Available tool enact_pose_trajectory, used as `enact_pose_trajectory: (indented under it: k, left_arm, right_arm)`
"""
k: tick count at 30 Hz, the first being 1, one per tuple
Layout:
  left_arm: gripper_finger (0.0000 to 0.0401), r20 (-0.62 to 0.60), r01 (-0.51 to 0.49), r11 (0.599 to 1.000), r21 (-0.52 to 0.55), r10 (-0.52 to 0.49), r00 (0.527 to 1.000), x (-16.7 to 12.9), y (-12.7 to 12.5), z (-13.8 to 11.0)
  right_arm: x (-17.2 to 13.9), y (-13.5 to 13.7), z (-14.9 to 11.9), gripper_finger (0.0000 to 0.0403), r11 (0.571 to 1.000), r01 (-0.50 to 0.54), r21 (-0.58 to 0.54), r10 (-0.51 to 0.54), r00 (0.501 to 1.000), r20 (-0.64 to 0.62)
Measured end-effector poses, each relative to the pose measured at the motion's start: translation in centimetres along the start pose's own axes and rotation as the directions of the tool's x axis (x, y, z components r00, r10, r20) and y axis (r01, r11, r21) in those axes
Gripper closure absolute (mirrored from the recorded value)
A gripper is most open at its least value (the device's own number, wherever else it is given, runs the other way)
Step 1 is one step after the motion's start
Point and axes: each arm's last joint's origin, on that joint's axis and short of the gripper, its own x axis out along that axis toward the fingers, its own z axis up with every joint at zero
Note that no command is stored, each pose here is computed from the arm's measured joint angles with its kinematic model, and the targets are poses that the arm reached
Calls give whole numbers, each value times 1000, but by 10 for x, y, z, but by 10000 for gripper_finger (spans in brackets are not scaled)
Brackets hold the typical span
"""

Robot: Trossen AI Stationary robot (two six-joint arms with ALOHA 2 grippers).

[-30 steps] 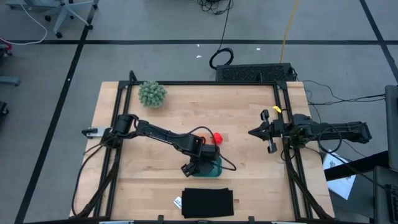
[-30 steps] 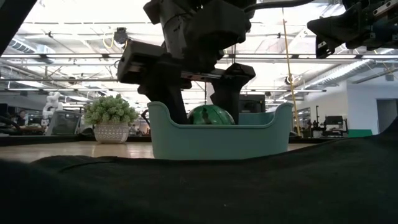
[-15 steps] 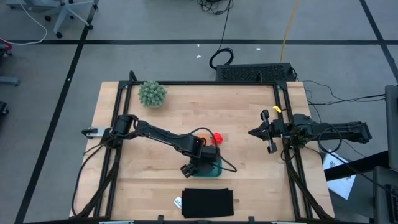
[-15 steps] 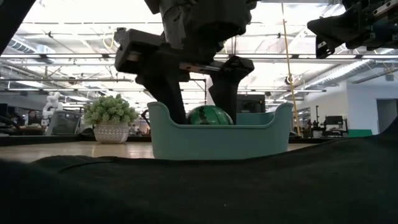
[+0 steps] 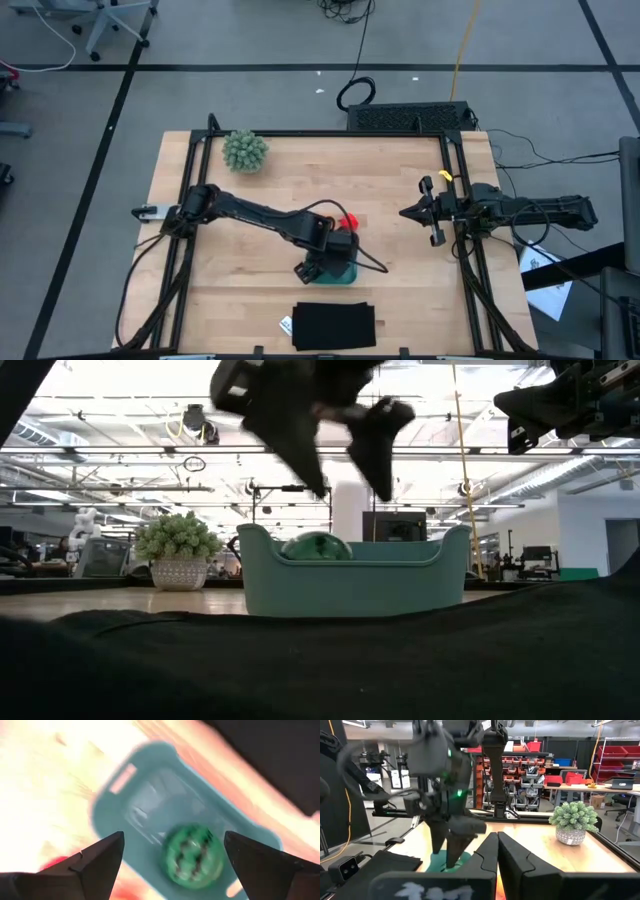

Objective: Pick and placing Produce into tupperware
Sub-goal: Put the watermelon into the blue bin

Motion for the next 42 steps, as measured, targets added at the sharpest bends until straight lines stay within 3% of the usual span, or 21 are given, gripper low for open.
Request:
enact_pose_trajectory:
  k: [4, 10, 21, 25, 34, 42]
  left_arm:
    - [65, 68, -22, 1000, -7, 22, 997, -8, 4, 9]
    - [147, 71, -19, 1000, 16, 18, 997, -8, 1, 11]
    - [382, -9, 21, 999, -26, -21, 1000, -7, -4, 5]
    - [388, -17, 27, 998, -51, -28, 999, -7, -5, 4]
    - [400, 126, -61, 997, 50, 54, 991, -1, 3, 14]
    - [400, 104, -75, 996, 56, 69, 992, 19, 0, 5]
  right_arm:
    - [0, 0, 0, 403, 1000, 0, 2, 0, 1000, 0]
    - [0, 0, 0, 403, 1000, -3, 3, 3, 1000, -3]
    - [0, 0, 0, 403, 1000, -3, 7, 3, 1000, -4]
    - [0, 0, 0, 403, 1000, -4, 5, 4, 1000, -4]
    - [0, 0, 0, 403, 1000, -4, 4, 4, 1000, -4]
    - [0, 0, 0, 403, 1000, -4, 5, 4, 1000, -4]
